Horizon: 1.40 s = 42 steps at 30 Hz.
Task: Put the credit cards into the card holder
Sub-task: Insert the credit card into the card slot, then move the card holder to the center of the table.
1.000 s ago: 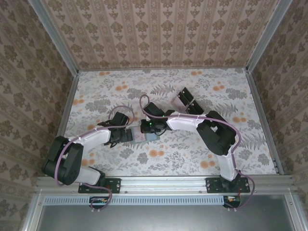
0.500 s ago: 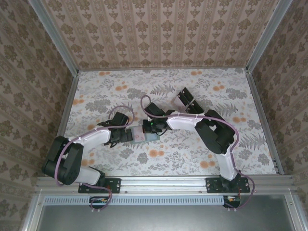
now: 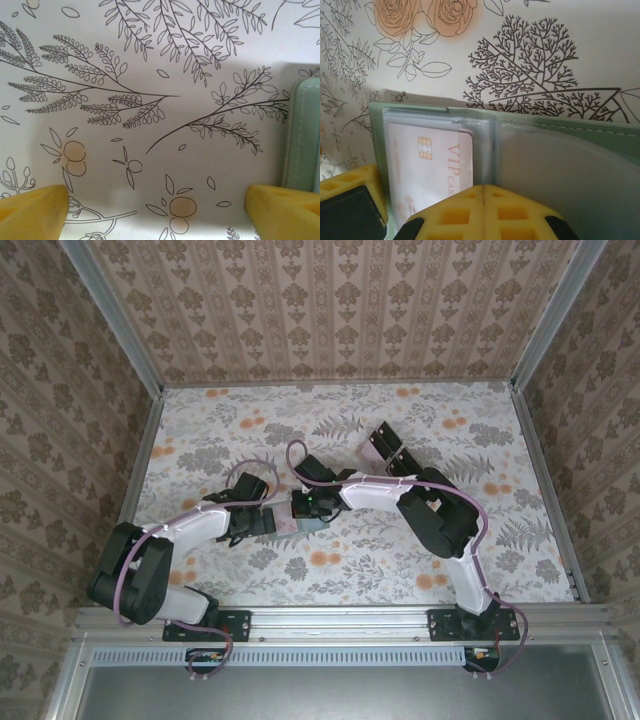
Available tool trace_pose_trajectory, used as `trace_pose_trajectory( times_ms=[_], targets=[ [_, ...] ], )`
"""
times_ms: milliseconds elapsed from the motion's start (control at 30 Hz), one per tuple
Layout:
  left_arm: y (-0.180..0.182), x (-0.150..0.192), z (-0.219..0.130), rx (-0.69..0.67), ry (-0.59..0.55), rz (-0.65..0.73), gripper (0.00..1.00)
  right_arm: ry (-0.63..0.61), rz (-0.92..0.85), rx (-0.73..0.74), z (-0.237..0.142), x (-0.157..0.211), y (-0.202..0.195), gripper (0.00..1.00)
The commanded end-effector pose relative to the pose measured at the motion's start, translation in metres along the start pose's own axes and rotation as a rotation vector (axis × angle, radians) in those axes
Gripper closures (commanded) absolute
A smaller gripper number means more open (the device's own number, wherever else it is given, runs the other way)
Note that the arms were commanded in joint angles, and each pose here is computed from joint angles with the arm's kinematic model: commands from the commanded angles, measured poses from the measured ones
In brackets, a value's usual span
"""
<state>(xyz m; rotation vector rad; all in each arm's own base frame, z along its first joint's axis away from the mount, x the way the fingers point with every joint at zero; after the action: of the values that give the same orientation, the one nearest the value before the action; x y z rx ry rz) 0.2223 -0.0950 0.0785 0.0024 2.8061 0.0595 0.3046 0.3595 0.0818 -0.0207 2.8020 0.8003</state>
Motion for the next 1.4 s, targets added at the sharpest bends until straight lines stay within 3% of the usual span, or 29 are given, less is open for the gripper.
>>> trace_pose_trajectory(
  times_ms=[0, 433, 700, 967, 1367],
  targets=[
    [-0.004, 0.006, 0.012, 0.016, 0.035, -0.014, 0.00, 0.050, -0.006, -0.029, 0.009, 0.008, 0.009, 0.96],
    [-0.004, 0.001, 0.001, 0.034, 0.007, -0.019, 0.00, 0.070, -0.061, -0.137, 0.001, 0.008, 0.028, 0.96],
    [0.007, -0.009, -0.030, 0.038, -0.065, -0.046, 0.00, 0.000, -0.053, -0.156, -0.032, -0.009, 0.023, 0.86],
    [0.028, -0.009, -0.042, 0.022, -0.089, -0.110, 0.00, -0.024, -0.029, -0.072, -0.030, -0.019, -0.009, 0.85],
    [0.029, -0.013, -0.050, 0.047, -0.109, -0.114, 0.00, -0.005, -0.013, 0.110, -0.017, 0.004, -0.059, 0.86]
  ],
)
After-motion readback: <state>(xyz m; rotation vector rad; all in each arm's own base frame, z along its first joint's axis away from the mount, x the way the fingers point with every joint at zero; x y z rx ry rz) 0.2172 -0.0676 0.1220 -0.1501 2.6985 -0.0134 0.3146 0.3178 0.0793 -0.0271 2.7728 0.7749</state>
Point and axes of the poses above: each hand's point on the last joint's axis, 136 mm out from that joint toward the fingers, its own z axis out along the fingers, its own y axis along the line the jaws close on, x = y × z, the point moved 7 cm from there along -z, back along the fingers, and after that the axes turned 8 degrees about z, right-handed, at the moved point
